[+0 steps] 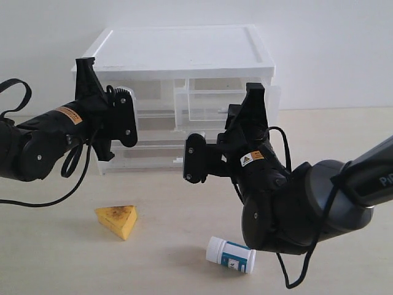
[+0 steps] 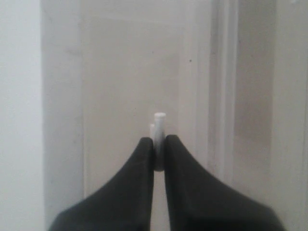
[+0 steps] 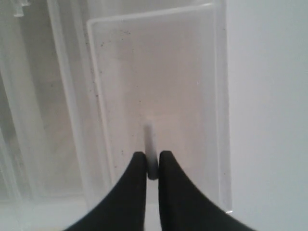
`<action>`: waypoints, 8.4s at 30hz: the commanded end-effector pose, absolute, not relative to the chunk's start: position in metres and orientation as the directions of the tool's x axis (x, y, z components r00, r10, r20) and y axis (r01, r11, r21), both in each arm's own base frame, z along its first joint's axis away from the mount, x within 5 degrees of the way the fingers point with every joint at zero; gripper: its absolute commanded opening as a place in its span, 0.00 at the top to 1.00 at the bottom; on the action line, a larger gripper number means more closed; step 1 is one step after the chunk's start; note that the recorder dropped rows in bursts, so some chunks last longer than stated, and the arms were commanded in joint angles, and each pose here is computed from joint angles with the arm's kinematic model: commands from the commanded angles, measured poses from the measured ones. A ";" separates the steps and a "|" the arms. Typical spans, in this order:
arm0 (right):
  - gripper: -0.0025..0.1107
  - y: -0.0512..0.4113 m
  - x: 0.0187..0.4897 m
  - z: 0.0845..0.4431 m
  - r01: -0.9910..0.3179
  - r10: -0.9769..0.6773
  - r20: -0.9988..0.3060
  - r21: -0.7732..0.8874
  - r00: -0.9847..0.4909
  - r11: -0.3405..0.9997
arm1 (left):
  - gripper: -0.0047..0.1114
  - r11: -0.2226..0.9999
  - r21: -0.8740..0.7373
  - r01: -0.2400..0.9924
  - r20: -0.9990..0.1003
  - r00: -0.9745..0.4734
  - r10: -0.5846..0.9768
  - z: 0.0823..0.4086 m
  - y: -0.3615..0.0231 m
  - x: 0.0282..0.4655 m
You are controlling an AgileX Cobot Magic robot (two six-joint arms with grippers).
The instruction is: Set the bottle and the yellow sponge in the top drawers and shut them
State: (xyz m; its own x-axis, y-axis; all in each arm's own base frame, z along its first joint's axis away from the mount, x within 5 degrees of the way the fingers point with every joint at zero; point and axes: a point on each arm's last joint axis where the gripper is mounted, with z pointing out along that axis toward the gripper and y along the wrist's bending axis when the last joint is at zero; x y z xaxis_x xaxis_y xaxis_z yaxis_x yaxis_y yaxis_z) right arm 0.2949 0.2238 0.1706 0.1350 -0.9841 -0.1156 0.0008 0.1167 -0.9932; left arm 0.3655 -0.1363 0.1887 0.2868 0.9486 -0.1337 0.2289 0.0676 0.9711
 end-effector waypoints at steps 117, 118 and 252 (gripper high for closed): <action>0.64 0.216 0.213 0.192 -0.232 -0.710 -0.684 -0.673 -0.165 0.702 | 0.93 0.181 0.979 0.098 -0.201 0.269 0.942 0.208 -0.131 0.376; 0.64 0.217 0.212 0.191 -0.258 -0.695 -0.694 -0.648 -0.186 0.716 | 0.93 0.182 0.978 0.098 -0.203 0.268 0.942 0.208 -0.131 0.376; 0.98 0.220 0.214 0.308 -0.233 -0.844 -0.531 -0.832 0.077 0.503 | 0.93 0.211 0.974 0.081 -0.225 0.270 0.936 0.210 -0.131 0.376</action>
State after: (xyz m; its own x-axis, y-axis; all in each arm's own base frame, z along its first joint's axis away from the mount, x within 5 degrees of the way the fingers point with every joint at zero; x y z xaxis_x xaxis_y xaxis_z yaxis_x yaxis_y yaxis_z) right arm 0.2074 0.2242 0.3007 0.0453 -0.8363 -0.5465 -0.2629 0.5178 -0.8141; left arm 0.3656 -0.1361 0.1888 0.2862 0.9416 -0.1774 0.2422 0.1080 0.9642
